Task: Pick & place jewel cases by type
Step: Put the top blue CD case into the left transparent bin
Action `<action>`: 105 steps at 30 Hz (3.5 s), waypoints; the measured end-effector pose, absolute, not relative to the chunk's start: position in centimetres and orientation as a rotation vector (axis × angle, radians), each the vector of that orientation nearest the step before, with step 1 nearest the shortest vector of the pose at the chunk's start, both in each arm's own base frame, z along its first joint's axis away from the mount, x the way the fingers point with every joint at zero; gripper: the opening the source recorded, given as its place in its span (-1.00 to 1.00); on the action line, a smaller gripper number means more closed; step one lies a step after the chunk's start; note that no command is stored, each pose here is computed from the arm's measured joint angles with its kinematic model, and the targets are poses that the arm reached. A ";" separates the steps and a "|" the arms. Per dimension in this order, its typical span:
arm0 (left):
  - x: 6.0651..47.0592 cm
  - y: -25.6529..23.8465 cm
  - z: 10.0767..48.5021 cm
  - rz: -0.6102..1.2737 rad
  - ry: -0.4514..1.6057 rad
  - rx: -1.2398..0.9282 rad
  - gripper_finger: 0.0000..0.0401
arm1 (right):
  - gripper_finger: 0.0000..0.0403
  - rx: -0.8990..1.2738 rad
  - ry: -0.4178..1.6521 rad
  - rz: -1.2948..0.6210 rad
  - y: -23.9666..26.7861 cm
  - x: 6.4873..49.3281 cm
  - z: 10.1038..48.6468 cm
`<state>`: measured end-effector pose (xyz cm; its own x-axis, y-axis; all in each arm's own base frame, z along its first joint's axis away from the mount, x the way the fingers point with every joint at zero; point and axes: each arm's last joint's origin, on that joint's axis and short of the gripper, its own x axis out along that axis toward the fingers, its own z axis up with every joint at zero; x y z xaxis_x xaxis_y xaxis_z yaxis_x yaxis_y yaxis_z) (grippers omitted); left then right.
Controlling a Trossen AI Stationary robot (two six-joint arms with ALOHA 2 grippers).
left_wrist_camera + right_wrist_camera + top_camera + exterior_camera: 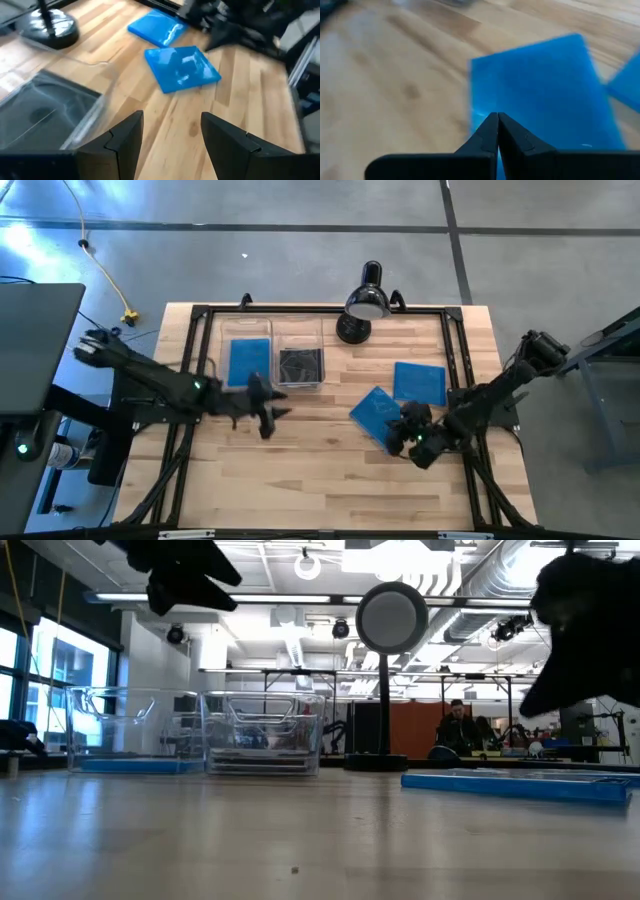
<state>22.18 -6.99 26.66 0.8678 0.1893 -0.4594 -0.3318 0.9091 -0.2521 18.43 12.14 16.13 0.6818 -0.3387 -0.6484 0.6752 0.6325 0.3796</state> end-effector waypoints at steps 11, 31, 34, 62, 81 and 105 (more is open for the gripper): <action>26.5 -12.7 20.1 0.319 0.443 -0.055 -0.02 | -1.00 0.709 0.726 -0.812 9.1 18.4 15.3; 29.1 -14.1 15.9 0.297 0.416 -0.078 -0.02 | -1.00 0.707 0.950 -1.019 7.0 16.0 13.4; 29.1 -14.1 15.9 0.291 0.417 -0.106 -0.02 | -1.00 0.742 0.941 -0.990 7.0 15.7 12.4; 30.9 -15.8 11.5 0.372 0.678 -0.233 -0.02 | -1.00 0.661 0.882 -0.554 15.2 25.7 12.1; 30.1 -16.2 11.2 0.396 0.705 -0.196 -0.02 | -1.00 0.206 0.959 -0.932 13.5 24.6 19.7; 30.1 -16.1 11.3 0.393 0.704 -0.168 -0.02 | -1.00 0.558 1.124 -1.091 1.6 17.7 12.3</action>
